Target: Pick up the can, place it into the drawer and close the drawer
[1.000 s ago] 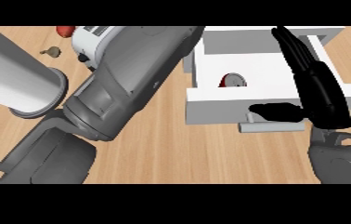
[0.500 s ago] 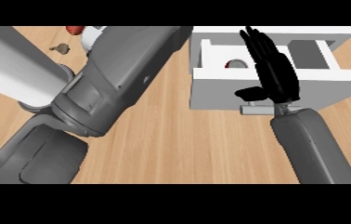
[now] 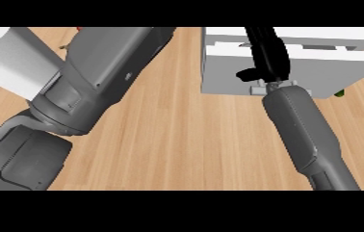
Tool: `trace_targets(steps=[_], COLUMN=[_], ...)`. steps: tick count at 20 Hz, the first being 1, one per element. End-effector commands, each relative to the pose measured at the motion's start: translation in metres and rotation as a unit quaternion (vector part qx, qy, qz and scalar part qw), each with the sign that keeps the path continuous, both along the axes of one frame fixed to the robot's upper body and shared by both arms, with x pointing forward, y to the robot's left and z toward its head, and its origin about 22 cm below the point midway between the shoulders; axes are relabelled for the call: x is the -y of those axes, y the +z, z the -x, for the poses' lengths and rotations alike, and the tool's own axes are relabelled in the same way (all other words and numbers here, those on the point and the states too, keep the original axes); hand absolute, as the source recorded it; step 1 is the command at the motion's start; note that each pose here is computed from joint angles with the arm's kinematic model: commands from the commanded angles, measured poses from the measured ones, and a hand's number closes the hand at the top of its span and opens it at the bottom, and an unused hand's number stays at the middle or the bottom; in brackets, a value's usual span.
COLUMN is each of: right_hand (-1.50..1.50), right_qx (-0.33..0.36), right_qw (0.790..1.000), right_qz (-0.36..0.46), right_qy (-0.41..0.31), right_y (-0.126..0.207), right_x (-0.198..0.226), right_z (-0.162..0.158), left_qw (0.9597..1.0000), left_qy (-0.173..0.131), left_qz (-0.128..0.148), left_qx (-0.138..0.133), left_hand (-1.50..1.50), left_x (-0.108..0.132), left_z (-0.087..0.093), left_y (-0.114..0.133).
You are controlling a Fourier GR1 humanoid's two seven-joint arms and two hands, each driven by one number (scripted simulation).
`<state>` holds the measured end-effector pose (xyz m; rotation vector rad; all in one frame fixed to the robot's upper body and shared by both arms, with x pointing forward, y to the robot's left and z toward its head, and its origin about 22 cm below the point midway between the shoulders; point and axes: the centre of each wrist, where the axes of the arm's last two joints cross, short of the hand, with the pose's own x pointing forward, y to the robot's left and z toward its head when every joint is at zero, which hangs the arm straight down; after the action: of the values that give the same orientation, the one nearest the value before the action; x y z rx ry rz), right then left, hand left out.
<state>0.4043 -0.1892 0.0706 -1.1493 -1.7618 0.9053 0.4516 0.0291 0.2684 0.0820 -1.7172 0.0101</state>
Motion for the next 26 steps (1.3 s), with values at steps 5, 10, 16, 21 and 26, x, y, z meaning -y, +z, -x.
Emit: trace_targets(steps=[5,10,16,21,26], right_hand=[-1.50,-1.50,-1.50,-1.50,-1.50], right_qx=[0.046,0.063,0.082,0.080,0.084], right_qw=[0.998,0.997,0.995,0.996,0.994], right_qz=[0.001,0.011,0.025,-0.001,-0.072], right_qy=[-0.035,-0.051,-0.047,-0.043,-0.013], right_y=[0.002,0.020,0.038,0.065,0.067], right_x=[-0.012,0.007,-0.007,-0.010,-0.025], right_z=[-0.031,-0.047,-0.057,-0.066,-0.066], left_qw=[0.9999,0.9999,0.9999,0.9997,0.9995], left_qy=[0.001,-0.012,-0.005,-0.018,-0.027], left_qz=[0.007,-0.004,-0.009,-0.005,0.003], left_qx=[-0.008,-0.003,-0.013,-0.018,-0.015], left_hand=[-1.50,-1.50,-1.50,-1.50,-1.50], left_x=[-0.027,-0.035,-0.063,-0.069,-0.067], left_z=[-0.002,0.000,0.001,0.006,0.014], left_y=[-0.005,-0.011,-0.005,-0.021,-0.024])
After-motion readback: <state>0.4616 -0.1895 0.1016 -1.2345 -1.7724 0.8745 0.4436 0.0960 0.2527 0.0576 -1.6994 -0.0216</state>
